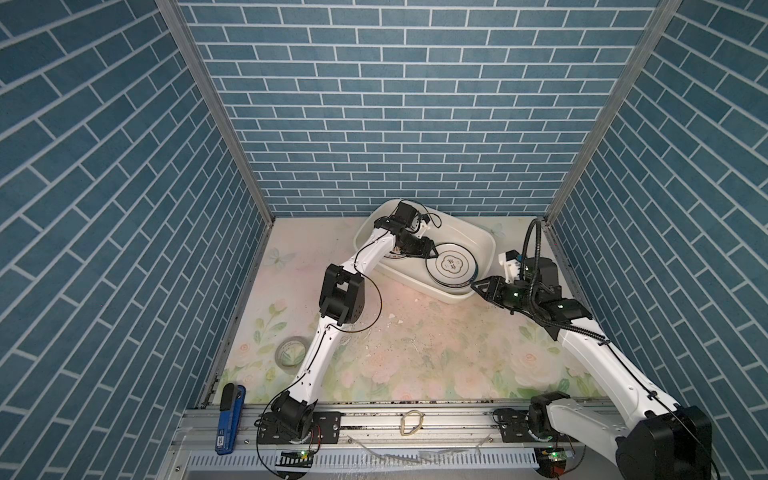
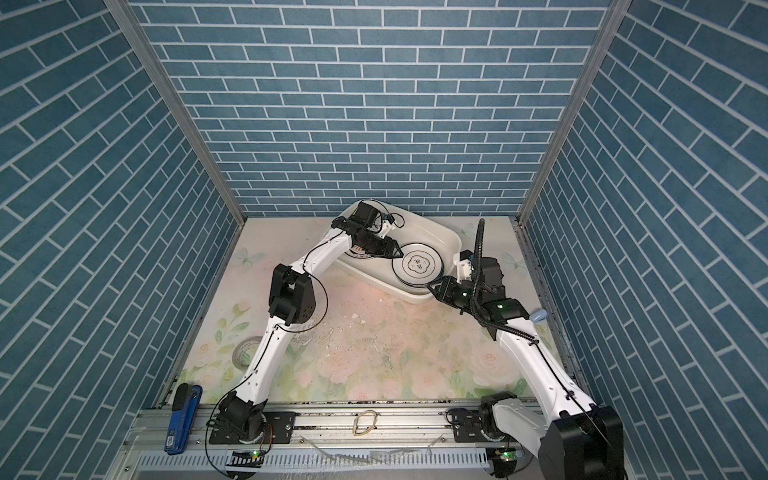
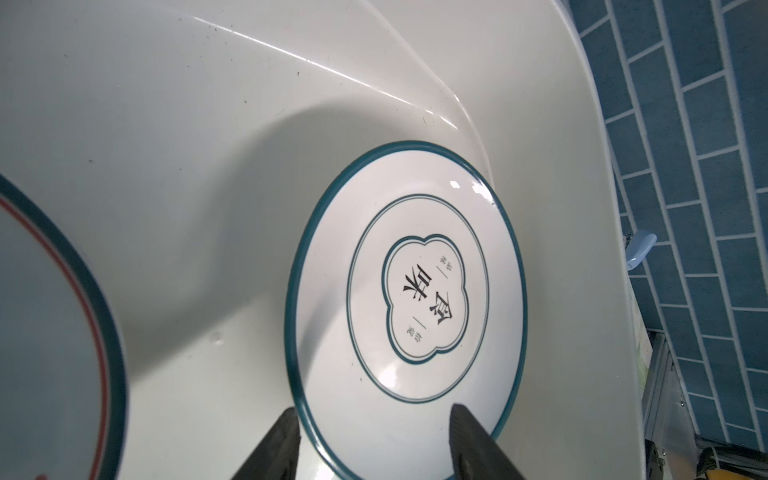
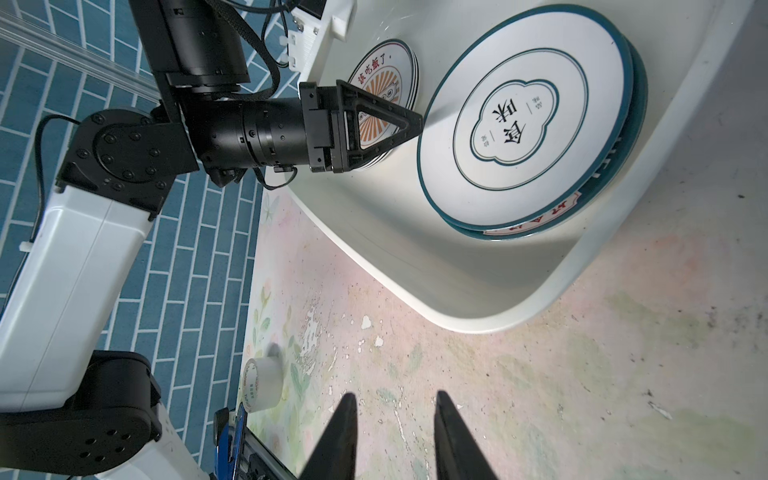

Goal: Place the plates into the plastic bin on the countertop

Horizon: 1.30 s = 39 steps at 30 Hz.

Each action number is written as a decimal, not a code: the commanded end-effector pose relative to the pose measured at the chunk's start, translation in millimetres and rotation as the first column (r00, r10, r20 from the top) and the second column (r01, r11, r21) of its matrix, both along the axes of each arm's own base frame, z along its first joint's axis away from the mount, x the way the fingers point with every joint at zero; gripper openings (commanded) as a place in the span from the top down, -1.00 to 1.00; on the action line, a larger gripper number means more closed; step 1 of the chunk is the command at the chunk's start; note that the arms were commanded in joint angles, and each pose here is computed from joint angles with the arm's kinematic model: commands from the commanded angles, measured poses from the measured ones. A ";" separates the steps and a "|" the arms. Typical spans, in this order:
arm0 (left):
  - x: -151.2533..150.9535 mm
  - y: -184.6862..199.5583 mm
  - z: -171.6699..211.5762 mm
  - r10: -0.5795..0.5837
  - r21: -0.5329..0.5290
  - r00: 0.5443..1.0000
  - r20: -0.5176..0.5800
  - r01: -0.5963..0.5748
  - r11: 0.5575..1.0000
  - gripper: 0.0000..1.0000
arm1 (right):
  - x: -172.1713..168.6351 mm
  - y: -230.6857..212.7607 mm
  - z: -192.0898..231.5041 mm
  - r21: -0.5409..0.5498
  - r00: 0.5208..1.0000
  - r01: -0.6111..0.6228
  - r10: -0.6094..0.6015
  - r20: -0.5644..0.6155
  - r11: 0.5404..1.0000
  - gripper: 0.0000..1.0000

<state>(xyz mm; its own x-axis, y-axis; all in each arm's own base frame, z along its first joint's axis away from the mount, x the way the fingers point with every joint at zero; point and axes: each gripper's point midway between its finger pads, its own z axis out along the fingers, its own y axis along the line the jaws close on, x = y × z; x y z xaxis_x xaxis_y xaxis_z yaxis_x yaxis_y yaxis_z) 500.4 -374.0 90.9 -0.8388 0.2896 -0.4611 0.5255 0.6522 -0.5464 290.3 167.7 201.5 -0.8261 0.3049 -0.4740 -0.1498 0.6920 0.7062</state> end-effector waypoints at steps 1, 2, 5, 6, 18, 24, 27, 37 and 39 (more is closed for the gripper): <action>-8.4 -2.6 -8.0 -0.024 0.014 1.000 -0.017 0.025 1.000 -0.22 | 1.8 0.6 -0.8 0.015 1.000 -0.001 0.001 0.000 1.000 0.36; -9.0 -3.4 -7.9 -0.027 0.013 0.999 -0.017 0.027 1.000 -0.23 | 1.6 0.7 -0.6 0.015 1.000 -0.002 0.002 0.000 1.000 0.36; -8.7 -2.4 -5.3 -0.031 0.019 1.000 -0.006 0.031 0.999 -0.24 | 2.3 -0.3 0.5 0.014 1.000 0.003 -0.003 0.006 1.000 0.36; -8.0 -1.7 -2.5 -0.031 0.023 1.000 0.004 0.031 0.999 -0.24 | 2.9 -1.1 0.7 0.013 1.000 0.007 -0.007 0.009 1.000 0.36; -5.7 21.7 74.9 -0.054 0.085 0.980 0.194 0.038 0.996 -0.58 | 28.1 -40.7 12.3 -0.097 0.969 0.195 -0.177 0.171 0.976 0.24; -5.6 72.2 131.6 0.029 0.103 0.955 0.296 -0.062 0.993 -0.97 | 44.5 -88.8 19.4 -0.217 0.894 0.394 -0.318 0.315 0.893 -0.23; -9.5 108.3 151.0 0.084 0.123 0.931 0.354 -0.135 0.983 -0.99 | 51.1 -109.6 17.3 -0.264 0.868 0.457 -0.361 0.342 0.849 -0.42; -34.9 278.5 114.4 0.421 0.156 0.828 0.371 -0.502 0.851 -0.99 | 68.8 -191.7 -23.6 -0.296 0.739 0.661 -0.529 0.417 0.690 -0.89; -42.0 318.4 99.7 0.506 0.151 0.766 0.397 -0.598 0.787 -0.99 | 64.8 -206.1 -28.3 -0.320 0.701 0.703 -0.540 0.466 0.635 -0.96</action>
